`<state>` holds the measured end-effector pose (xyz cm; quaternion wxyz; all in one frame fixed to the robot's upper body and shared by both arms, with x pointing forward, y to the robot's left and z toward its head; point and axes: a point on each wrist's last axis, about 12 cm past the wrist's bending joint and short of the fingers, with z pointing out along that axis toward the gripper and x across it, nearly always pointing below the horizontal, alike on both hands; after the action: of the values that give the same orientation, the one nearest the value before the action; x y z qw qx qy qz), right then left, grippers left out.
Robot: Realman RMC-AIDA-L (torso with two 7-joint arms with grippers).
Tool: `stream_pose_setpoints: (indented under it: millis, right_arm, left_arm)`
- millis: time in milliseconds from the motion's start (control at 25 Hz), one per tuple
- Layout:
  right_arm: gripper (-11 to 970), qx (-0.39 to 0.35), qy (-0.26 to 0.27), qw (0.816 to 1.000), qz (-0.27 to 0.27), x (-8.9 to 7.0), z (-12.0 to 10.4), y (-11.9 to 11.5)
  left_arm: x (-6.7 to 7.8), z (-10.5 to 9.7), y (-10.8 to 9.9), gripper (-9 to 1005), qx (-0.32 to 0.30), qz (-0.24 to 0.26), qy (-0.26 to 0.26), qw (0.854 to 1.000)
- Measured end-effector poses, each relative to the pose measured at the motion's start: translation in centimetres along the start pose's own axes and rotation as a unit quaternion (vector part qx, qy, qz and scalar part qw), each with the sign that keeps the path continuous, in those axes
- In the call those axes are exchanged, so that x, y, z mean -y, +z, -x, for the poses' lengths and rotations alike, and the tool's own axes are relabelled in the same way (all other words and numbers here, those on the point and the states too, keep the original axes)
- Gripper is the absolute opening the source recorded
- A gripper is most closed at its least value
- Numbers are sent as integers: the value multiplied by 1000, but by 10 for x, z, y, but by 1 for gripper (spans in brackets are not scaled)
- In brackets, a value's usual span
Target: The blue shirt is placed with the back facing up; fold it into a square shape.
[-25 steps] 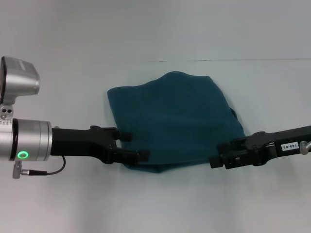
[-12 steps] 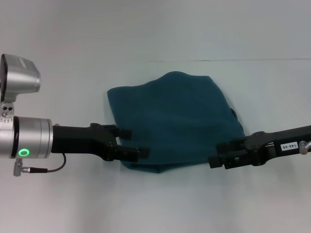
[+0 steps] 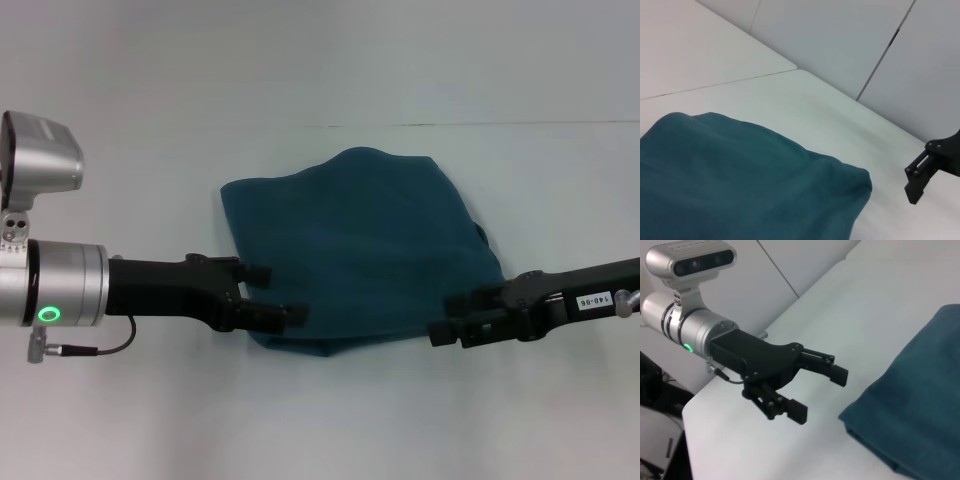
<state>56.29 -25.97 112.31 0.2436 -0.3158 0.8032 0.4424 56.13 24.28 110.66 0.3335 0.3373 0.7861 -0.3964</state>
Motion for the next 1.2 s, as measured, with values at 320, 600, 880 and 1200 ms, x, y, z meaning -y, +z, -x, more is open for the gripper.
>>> stream_pose_setpoints:
  millis: [320, 600, 880, 1200]
  right_arm:
    - [809, -52, -22, 997, 56, -12, -12, 8]
    - [809, -44, -16, 998, 38, -7, -12, 8]
    - [808, -43, -16, 998, 37, -7, -12, 8]
    - [808, -44, -16, 998, 39, -8, -12, 10]
  left_arm:
    - [13, -18, -7, 934, -22, -49, 1, 999]
    - [14, -23, -8, 935, -22, -49, -4, 999]
    - [15, -20, -5, 934, -25, -54, 0, 998]
    - [14, -19, -4, 934, -25, -53, 0, 998]
